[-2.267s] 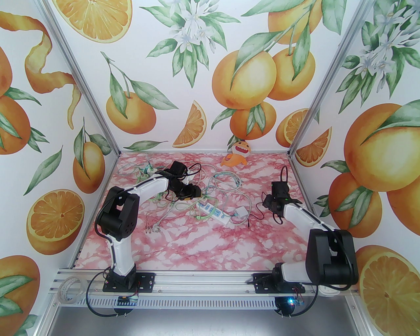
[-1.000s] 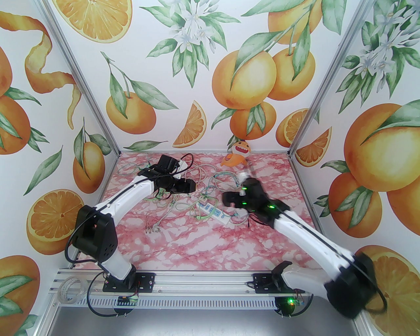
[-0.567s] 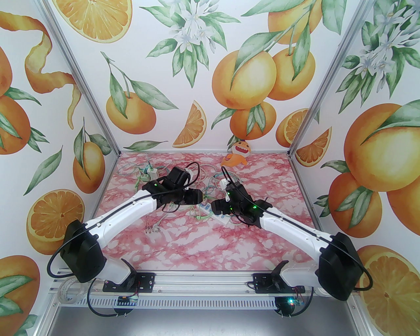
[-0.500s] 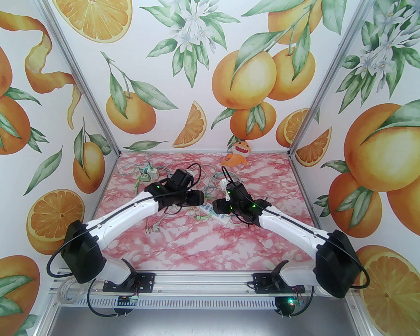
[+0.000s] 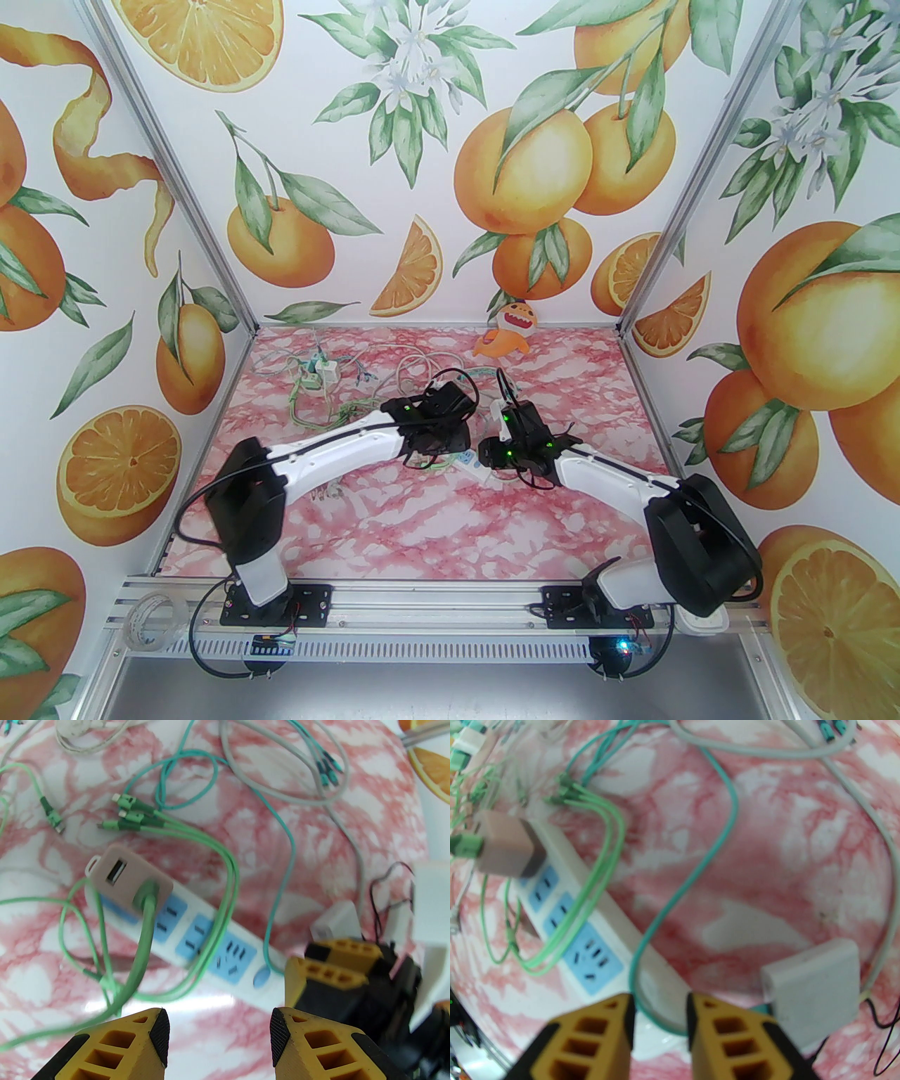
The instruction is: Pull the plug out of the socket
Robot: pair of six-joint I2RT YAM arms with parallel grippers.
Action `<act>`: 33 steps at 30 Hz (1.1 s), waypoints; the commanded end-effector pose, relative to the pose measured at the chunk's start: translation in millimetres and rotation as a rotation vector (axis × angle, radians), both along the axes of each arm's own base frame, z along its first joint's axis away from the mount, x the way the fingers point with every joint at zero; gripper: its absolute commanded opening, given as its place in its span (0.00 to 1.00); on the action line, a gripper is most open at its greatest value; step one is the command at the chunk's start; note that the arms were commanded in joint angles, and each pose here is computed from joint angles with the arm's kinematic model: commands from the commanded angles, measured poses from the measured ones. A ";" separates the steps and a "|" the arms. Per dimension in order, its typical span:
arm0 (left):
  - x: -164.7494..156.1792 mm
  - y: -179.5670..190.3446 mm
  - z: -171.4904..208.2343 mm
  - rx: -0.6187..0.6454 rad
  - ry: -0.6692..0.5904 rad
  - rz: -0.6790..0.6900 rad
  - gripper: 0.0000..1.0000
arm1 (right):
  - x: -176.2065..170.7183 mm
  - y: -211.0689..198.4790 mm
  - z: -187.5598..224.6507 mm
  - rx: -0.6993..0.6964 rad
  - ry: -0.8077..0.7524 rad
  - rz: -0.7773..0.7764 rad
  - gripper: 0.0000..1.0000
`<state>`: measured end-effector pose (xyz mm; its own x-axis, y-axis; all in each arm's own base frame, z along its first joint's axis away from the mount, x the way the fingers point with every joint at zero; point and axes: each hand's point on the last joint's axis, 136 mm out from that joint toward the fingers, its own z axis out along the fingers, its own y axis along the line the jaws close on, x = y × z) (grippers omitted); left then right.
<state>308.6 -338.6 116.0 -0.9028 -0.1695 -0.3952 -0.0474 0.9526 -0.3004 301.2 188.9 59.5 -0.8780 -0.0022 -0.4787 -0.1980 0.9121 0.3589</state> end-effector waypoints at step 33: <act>72.6 48.3 -35.0 0.296 -0.015 0.116 0.33 | -4.3 40.3 19.9 0.138 -0.019 0.118 0.44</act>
<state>370.0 -296.4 74.9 -0.8829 -0.1922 -0.4283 -0.1876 0.9808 -0.0533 288.1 222.6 55.1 -0.8926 -0.0348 -0.4496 -0.2691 0.8412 0.4690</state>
